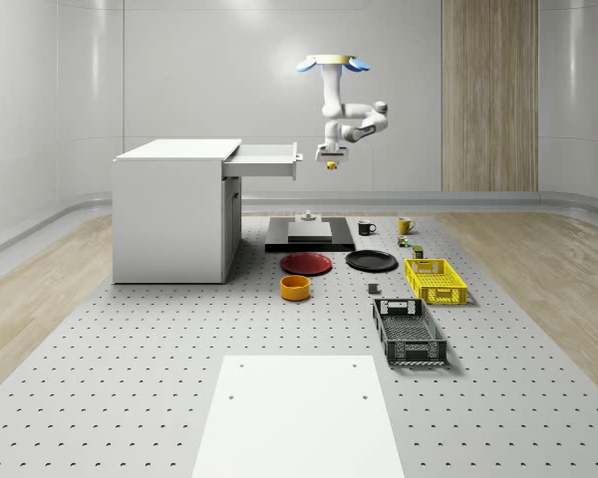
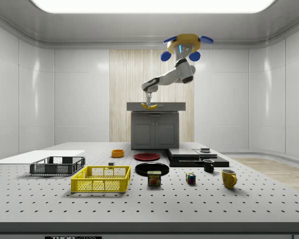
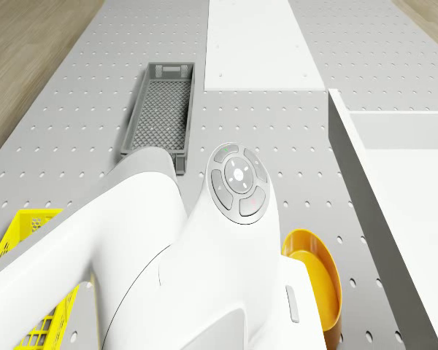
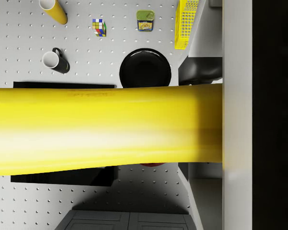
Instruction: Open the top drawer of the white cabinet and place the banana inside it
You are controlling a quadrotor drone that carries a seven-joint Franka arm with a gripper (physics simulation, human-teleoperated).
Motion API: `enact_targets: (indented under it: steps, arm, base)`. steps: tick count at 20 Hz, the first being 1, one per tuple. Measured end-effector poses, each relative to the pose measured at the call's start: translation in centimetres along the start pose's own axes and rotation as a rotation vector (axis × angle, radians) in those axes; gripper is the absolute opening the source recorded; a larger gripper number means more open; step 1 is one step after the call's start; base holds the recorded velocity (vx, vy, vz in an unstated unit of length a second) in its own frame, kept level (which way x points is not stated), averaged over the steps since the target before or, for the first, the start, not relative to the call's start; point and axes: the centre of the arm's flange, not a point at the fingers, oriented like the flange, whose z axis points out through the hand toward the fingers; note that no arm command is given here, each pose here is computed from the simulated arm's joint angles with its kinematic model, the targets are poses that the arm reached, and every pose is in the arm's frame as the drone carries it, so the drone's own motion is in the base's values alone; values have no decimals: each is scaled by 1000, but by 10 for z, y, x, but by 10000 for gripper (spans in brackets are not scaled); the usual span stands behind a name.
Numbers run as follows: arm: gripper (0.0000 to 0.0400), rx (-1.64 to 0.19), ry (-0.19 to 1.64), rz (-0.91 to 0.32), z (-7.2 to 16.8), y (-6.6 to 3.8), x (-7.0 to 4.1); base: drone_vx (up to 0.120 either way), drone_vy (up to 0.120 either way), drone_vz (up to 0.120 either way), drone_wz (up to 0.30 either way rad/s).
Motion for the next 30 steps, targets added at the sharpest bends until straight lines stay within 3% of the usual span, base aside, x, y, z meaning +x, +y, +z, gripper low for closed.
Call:
enact_targets:
  steps: [3, 12, 30]
  arm:
    - [190, 0, 0, 0, 0, 0, 0]
    - [190, 0, 0, 0, 0, 0, 0]
    - [190, 0, 0, 0, 0, 0, 0]
  base:
    - [-120, -13, 120, 0]
    - [-120, -120, 120, 0]
    - [-2, -120, 53, 0]
